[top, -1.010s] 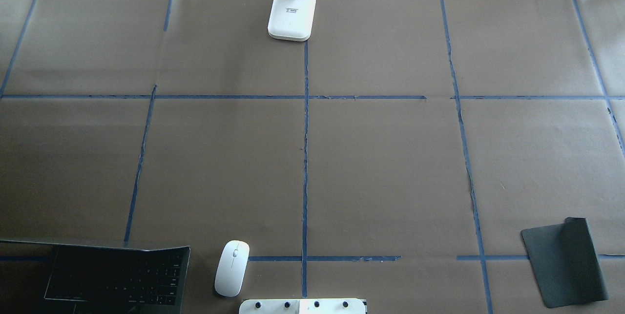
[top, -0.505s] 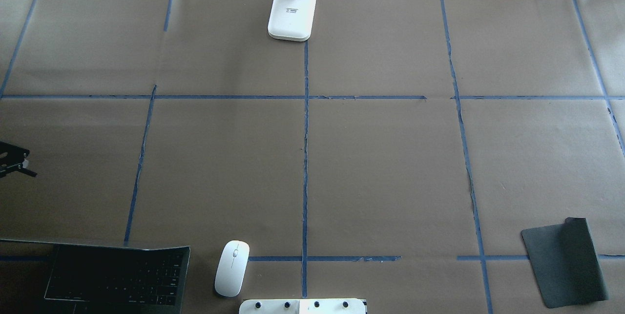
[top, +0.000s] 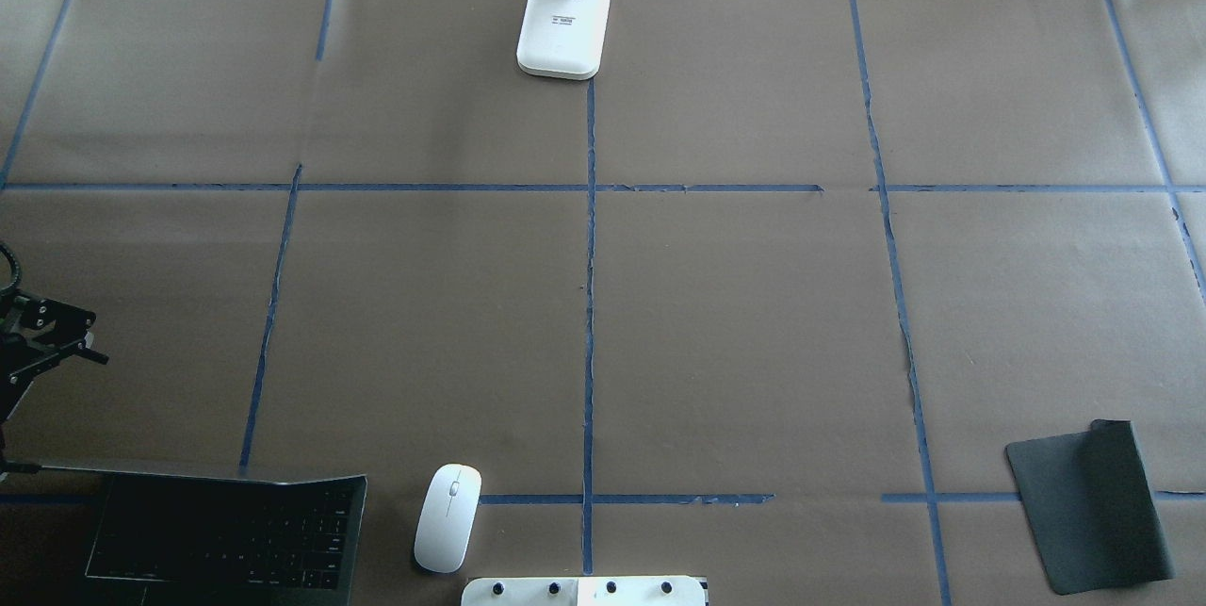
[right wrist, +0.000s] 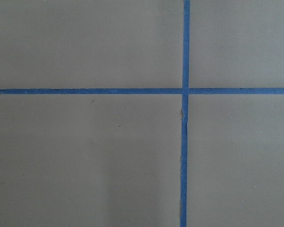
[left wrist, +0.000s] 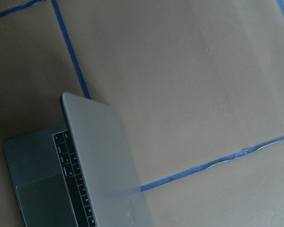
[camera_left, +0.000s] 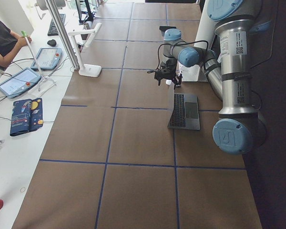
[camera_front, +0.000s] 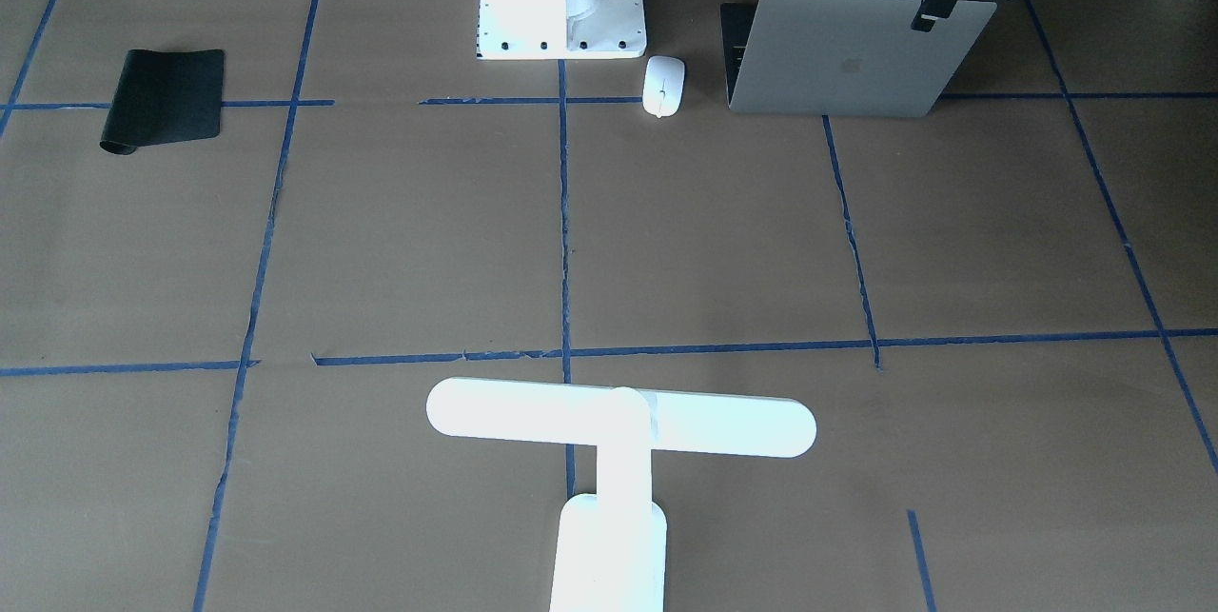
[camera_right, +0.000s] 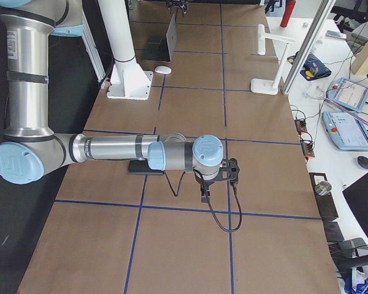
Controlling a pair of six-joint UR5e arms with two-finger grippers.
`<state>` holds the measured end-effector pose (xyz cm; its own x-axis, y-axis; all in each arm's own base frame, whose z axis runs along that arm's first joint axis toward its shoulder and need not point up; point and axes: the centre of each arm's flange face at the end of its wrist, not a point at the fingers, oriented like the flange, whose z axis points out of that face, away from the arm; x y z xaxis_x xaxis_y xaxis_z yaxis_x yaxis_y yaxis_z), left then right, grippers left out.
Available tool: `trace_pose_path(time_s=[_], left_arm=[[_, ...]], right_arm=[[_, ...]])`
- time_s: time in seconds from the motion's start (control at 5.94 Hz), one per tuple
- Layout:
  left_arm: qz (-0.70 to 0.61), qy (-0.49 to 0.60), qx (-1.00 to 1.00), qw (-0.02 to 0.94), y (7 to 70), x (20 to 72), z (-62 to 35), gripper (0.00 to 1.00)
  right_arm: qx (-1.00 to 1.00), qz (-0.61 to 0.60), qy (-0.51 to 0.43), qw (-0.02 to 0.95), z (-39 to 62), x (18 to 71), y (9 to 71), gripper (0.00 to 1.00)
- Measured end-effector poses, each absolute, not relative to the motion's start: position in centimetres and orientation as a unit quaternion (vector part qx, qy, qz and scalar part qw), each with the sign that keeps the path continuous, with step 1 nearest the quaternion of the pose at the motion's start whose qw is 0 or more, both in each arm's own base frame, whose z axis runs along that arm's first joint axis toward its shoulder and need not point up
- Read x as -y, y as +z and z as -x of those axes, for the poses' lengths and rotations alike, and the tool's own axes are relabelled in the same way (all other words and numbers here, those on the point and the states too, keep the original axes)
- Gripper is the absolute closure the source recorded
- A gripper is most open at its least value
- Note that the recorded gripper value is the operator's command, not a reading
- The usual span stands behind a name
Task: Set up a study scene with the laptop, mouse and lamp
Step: 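Lower the left gripper and grasp the silver laptop's edge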
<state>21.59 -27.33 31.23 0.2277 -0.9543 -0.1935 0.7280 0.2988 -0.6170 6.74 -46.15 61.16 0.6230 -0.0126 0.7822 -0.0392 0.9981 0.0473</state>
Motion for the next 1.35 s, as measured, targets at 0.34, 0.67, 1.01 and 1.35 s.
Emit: trace_pose_path(time_s=[0.34,0.67,1.01,1.35], left_arm=[[0.193,-0.584,-0.255,0.746,31.9,25.8,-23.8,0.00],[0.197,-0.607,-0.236,0.733,32.2,25.1,-24.6,0.00],[0.194,-0.610,-0.223,0.735,32.4,23.1,-26.7,0.03],[0.188,-0.613,-0.214,0.737,32.5,22.1,-27.8,0.29]], right_arm=[[0.434,-0.032,0.007,0.900,-6.8,46.2,61.0,0.00],[0.434,-0.035,0.008,0.900,-7.0,46.2,60.8,0.00],[0.434,-0.037,0.010,0.900,-7.2,46.2,60.7,0.00],[0.434,-0.036,0.011,0.900,-7.3,46.1,60.8,0.00]])
